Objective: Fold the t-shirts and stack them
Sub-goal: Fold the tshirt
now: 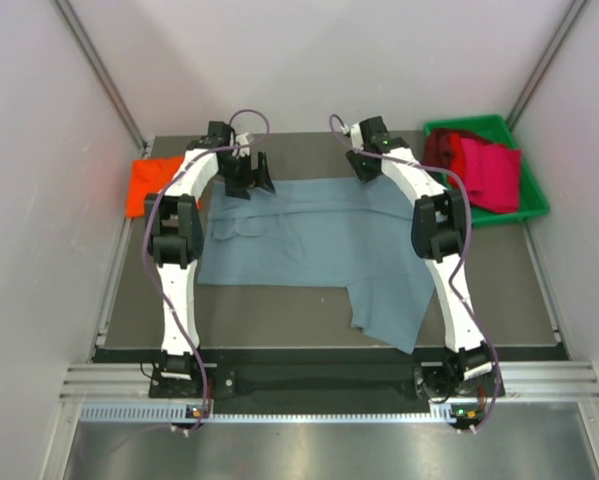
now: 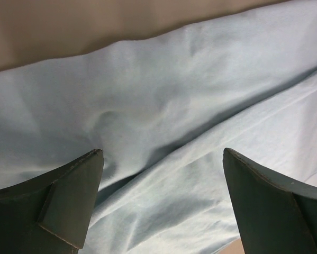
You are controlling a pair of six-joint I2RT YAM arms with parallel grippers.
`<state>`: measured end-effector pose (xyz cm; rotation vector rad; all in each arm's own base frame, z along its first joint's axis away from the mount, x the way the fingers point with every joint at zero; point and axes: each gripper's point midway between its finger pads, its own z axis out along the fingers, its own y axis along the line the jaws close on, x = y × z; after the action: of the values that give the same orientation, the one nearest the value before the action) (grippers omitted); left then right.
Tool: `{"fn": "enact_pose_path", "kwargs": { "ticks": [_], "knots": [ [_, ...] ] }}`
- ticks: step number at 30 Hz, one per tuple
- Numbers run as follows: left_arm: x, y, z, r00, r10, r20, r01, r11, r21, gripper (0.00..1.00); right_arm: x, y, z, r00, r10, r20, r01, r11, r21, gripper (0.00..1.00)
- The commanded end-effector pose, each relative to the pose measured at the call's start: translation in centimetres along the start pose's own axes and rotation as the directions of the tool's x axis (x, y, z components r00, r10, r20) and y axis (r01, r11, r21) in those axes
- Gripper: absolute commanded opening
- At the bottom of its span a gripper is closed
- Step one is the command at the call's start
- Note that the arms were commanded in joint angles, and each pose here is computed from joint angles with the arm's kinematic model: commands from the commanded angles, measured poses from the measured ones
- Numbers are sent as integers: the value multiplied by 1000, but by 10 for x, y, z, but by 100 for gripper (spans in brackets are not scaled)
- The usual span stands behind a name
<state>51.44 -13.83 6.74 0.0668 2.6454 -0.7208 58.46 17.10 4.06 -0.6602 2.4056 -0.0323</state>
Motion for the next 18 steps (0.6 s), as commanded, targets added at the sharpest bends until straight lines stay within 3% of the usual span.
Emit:
{"fn": "enact_pose_path", "kwargs": {
  "ticks": [1, 3, 4, 8, 12, 18],
  "knots": [
    [-15, -28, -29, 998, 22, 59, -25, 998, 51, 99, 8, 14, 0, 999, -37, -27, 37, 999, -27, 45],
    [-15, -27, -29, 998, 22, 58, -24, 999, 46, 99, 6, 14, 0, 999, -40, -21, 39, 999, -24, 38],
    [-15, -26, -29, 998, 23, 59, -26, 999, 44, 99, 5, 13, -1, 999, -38, -17, 38, 999, -20, 27],
    [-15, -26, -31, 998, 25, 59, -27, 999, 43, 99, -2, 2, -5, 1000, -26, -2, 26, 999, 43, 3],
    [-11, -21, -25, 999, 23, 45, -25, 999, 34, 99, -12, -7, -17, 999, -23, 23, 22, 996, 84, 7],
    [-4, -8, -15, 1000, 15, 16, -15, 1000, 10, 99, -29, -17, -41, 998, -16, 67, 8, 993, 122, 3]
  ]
}}
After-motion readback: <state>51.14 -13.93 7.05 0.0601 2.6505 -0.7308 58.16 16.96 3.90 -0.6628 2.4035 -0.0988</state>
